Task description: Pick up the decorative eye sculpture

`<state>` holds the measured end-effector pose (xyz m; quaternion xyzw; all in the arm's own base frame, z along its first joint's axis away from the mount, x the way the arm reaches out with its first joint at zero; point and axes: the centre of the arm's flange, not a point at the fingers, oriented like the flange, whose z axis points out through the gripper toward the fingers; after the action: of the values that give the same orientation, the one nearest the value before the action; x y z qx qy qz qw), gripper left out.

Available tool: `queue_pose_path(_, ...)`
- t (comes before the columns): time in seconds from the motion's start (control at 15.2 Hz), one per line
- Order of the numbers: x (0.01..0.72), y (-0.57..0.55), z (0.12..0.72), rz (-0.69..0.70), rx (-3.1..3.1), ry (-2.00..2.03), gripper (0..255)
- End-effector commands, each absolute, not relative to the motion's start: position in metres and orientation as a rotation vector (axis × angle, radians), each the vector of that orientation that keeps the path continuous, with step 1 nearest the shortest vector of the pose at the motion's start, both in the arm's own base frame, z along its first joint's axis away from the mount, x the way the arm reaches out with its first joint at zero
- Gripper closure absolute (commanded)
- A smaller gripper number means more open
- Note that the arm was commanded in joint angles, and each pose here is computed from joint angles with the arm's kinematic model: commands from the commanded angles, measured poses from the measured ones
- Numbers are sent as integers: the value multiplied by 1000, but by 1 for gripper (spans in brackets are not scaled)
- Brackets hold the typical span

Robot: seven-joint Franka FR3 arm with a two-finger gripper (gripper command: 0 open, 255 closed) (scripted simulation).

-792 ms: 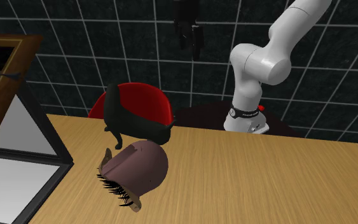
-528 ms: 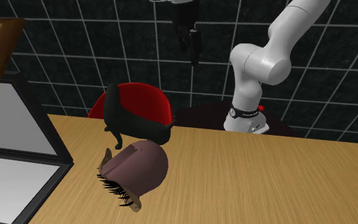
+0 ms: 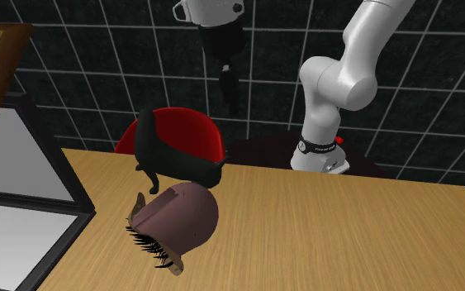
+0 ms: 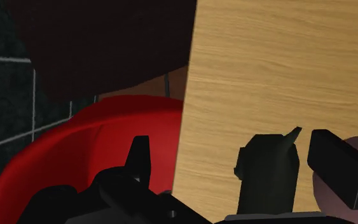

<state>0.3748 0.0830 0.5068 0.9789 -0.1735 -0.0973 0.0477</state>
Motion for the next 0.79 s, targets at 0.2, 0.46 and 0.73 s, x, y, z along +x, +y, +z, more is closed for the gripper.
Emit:
queue_pose_path(0.2,426,115,490,-305,2920,-851,0)
queue_pose_path(0.46,472,134,476,-309,2846,-1094,0)
queue_pose_path(0.73,520,145,463,-311,2752,-1332,0)
